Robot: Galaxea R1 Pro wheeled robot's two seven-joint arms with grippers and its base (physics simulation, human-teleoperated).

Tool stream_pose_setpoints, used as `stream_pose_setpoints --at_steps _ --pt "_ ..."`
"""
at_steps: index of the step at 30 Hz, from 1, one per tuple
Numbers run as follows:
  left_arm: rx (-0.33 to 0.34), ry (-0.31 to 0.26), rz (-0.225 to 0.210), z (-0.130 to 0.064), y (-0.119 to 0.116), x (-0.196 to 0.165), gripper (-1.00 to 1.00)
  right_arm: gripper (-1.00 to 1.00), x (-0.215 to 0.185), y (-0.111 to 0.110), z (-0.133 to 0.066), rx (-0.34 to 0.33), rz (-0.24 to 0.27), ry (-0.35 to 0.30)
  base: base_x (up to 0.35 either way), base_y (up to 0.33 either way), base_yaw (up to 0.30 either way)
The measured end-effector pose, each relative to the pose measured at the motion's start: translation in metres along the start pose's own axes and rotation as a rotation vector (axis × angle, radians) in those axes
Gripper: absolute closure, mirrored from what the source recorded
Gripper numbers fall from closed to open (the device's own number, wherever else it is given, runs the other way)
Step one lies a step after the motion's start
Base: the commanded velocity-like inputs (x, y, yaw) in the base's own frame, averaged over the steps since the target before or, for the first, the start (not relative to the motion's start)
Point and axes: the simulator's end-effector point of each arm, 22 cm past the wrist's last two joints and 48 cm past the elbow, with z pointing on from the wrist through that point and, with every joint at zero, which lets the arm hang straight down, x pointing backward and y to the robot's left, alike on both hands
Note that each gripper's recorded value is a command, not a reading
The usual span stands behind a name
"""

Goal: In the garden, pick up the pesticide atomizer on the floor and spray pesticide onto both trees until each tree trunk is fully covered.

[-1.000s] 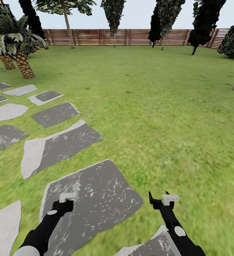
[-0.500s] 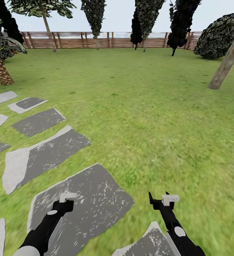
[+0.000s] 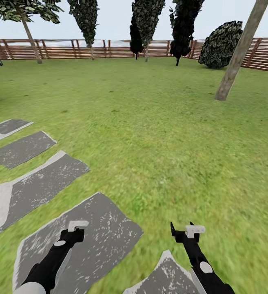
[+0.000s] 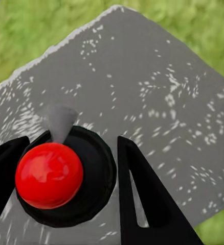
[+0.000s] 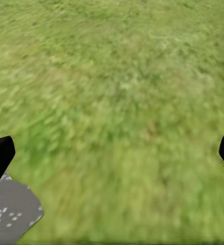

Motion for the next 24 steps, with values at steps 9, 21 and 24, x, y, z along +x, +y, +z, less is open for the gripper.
stream_pose_setpoints --at_steps 9,21,24 --pt "0.004 -0.005 -0.001 -0.0014 -0.0017 -0.0018 1.0 -1.0 -0.0036 0.0 -0.0003 0.0 0.0 -0.006 0.0 0.0 -0.272" --pt "0.029 -0.012 -0.002 -0.0034 -0.0069 -0.0053 1.0 -1.0 -0.0078 0.0003 -0.0007 0.0 -0.001 -0.013 0.0 0.0 -0.278" --pt "0.029 -0.014 -0.002 -0.0038 -0.007 -0.0067 1.0 -1.0 -0.0089 0.0006 -0.0008 -0.001 -0.001 -0.015 0.0 0.0 -0.282"
